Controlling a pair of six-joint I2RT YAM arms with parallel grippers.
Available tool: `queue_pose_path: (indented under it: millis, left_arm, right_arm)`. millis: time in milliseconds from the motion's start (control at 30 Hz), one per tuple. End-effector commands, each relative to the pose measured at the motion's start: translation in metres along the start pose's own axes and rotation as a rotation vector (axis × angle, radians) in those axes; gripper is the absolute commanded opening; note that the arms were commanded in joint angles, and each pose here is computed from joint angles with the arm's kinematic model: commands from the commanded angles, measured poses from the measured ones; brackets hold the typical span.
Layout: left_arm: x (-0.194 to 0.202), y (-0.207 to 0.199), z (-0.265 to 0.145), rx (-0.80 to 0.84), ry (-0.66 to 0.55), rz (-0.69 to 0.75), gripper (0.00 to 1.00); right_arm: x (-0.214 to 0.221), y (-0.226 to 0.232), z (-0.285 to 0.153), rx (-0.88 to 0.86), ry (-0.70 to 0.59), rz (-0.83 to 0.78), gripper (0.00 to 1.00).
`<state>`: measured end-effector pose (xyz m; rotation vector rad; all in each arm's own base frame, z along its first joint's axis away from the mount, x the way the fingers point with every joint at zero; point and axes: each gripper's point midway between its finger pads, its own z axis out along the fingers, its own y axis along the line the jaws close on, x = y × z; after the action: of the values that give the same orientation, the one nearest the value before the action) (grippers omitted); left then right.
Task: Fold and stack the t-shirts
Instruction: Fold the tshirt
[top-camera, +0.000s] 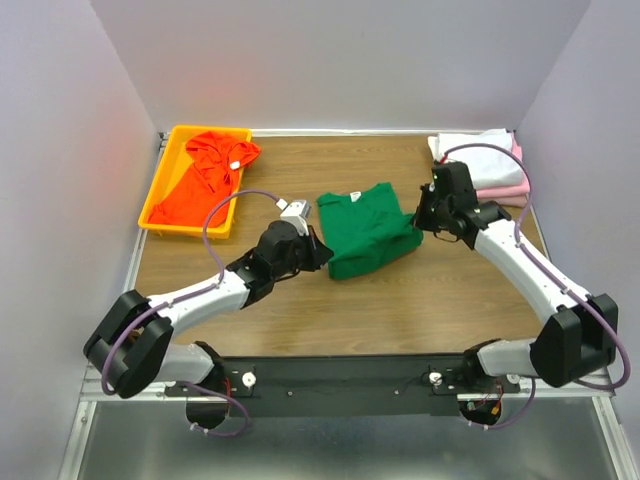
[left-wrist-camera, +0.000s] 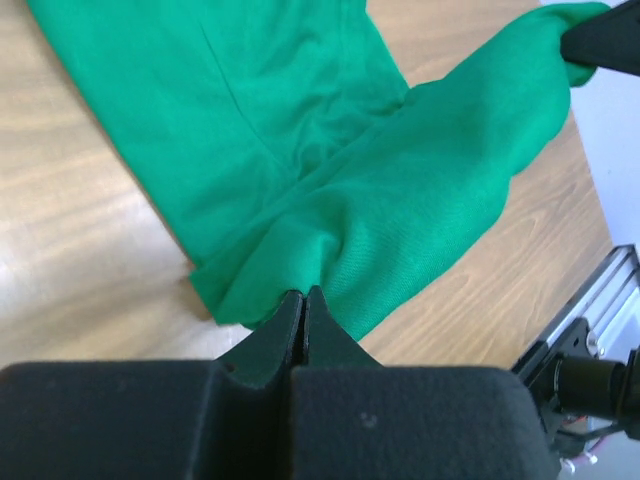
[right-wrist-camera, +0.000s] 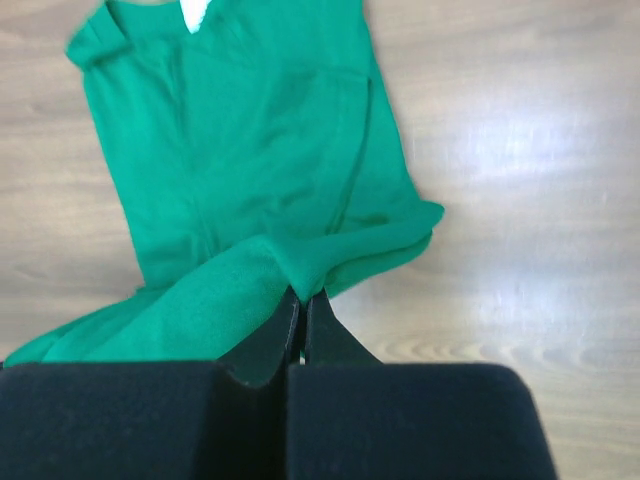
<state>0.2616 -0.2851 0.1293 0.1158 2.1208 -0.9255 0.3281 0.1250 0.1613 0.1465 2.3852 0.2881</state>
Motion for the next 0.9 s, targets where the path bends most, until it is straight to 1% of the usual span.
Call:
queue_pose_path:
  millis: [0,100,133,167,200,367,400,433,467,500,600,667,767,800,867]
  left_arm:
    - [-0.04,-0.013,0.006,0.086,-0.084,0.027,0.0]
    - [-0.051,-0.001,0.014,0.089,-0.086,0.027,0.0]
    - [-0.053,0.0,0.017,0.093,-0.083,0.03,0.0]
    - [-0.049,0.004,0.022,0.1,-0.058,0.03,0.0]
    - [-0.059,0.007,0.025,0.103,-0.075,0.029,0.0]
    - [-0.073,0.024,0.042,0.103,-0.067,0.013,0.0]
    - [-0.08,0.023,0.045,0.112,-0.079,0.014,0.0]
    - [-0.087,0.028,0.047,0.107,-0.088,0.007,0.0]
    - [-0.09,0.029,0.053,0.115,-0.084,0.005,0.0]
    - [-0.094,0.031,0.055,0.119,-0.088,0.003,0.0]
    - [-0.103,0.039,0.067,0.13,-0.082,-0.005,0.0]
    - [-0.108,0.042,0.072,0.143,-0.079,-0.015,0.0]
    - [-0.12,0.057,0.082,0.133,-0.091,-0.038,0.0]
    - [-0.122,0.059,0.084,0.134,-0.093,-0.04,0.0]
    - [-0.128,0.064,0.09,0.132,-0.096,-0.045,0.0]
  right_arm:
    - [-0.048,0.006,0.002,0.015,-0.115,-0.019,0.0]
    - [-0.057,0.005,0.016,0.03,-0.1,-0.028,0.0]
    - [-0.069,0.008,0.016,0.027,-0.12,-0.028,0.0]
    - [-0.068,0.006,0.027,0.038,-0.1,-0.032,0.0]
    - [-0.071,0.006,0.031,0.041,-0.097,-0.035,0.0]
    - [-0.105,0.01,0.054,0.038,-0.113,-0.037,0.0]
    - [-0.102,0.008,0.068,0.047,-0.085,-0.04,0.0]
    - [-0.105,0.008,0.073,0.045,-0.082,-0.039,0.0]
    - [-0.117,0.01,0.075,0.04,-0.101,-0.037,0.0]
    - [-0.115,0.008,0.087,0.05,-0.083,-0.04,0.0]
    - [-0.128,0.007,0.104,0.045,-0.085,-0.036,0.0]
    - [-0.134,0.007,0.111,0.036,-0.084,-0.033,0.0]
    - [-0.143,0.009,0.126,0.029,-0.087,-0.035,0.0]
    - [-0.152,0.012,0.126,0.021,-0.104,-0.035,0.0]
    - [-0.152,0.009,0.139,0.026,-0.092,-0.038,0.0]
